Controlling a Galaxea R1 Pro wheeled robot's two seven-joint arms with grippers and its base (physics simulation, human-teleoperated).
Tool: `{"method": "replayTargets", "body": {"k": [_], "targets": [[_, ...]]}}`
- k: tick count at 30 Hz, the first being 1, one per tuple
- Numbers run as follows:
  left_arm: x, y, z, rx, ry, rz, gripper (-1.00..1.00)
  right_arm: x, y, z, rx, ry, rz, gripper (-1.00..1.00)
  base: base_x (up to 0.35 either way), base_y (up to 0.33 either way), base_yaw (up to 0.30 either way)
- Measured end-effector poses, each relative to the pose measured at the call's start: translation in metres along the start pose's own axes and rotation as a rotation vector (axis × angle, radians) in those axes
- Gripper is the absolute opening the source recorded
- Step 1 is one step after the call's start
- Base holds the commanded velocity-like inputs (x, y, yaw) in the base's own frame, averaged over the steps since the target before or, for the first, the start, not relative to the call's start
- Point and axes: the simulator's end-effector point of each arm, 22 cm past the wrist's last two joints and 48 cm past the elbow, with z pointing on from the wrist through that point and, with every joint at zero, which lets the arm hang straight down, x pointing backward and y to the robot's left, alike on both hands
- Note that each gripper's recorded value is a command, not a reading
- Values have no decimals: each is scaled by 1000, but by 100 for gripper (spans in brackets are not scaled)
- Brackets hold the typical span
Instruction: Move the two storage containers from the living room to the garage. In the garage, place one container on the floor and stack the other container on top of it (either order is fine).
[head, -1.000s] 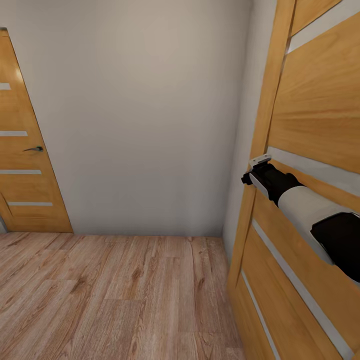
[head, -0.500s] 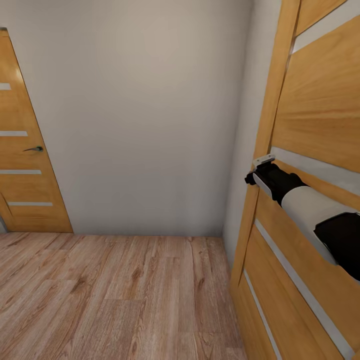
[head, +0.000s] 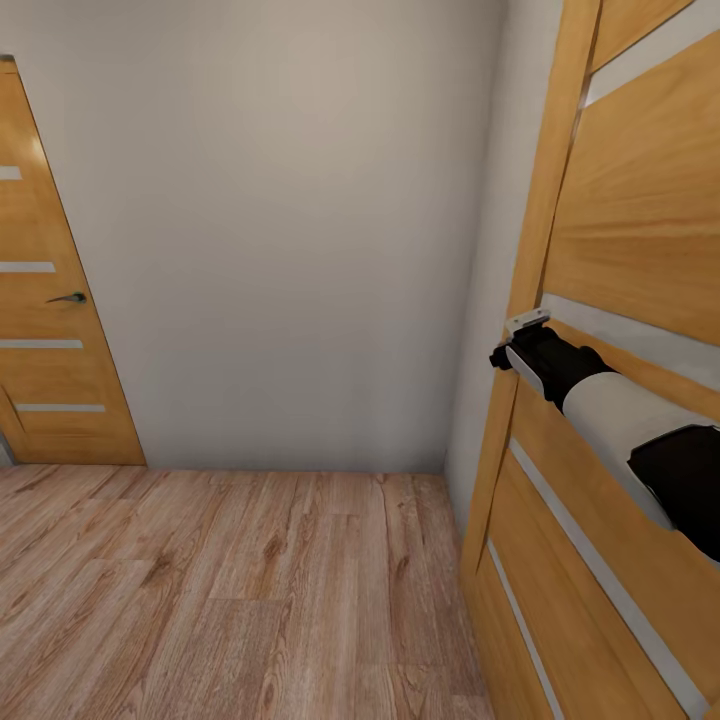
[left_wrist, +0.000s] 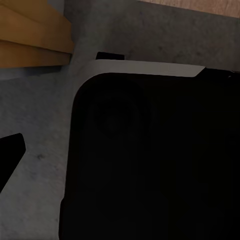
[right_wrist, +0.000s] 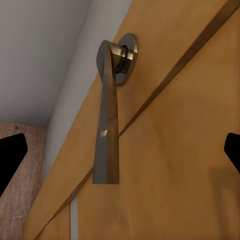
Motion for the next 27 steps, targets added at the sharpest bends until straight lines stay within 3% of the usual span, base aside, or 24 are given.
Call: {"method": "replayTargets", "body": {"k": [6,8,10,15,27], "targets": [[0,-1,0,1,0,0,100,0,0,0,0,0,-1,100,0,0,0],[0,-1,0,1,0,0,100,-2,5,-2,7,-1,-28,100,0,0,0],[0,-1,0,1,0,0,100,-9,23,-6,-15,-9,-34,100,0,0,0],[0,-1,0,0,1,0,100,-33,90,-28,-101,-44,-57,100,0,0,0],[0,-1,0,0,1,0,100,-72,203,-81,-251,-115,-95,100,0,0,0]]}}
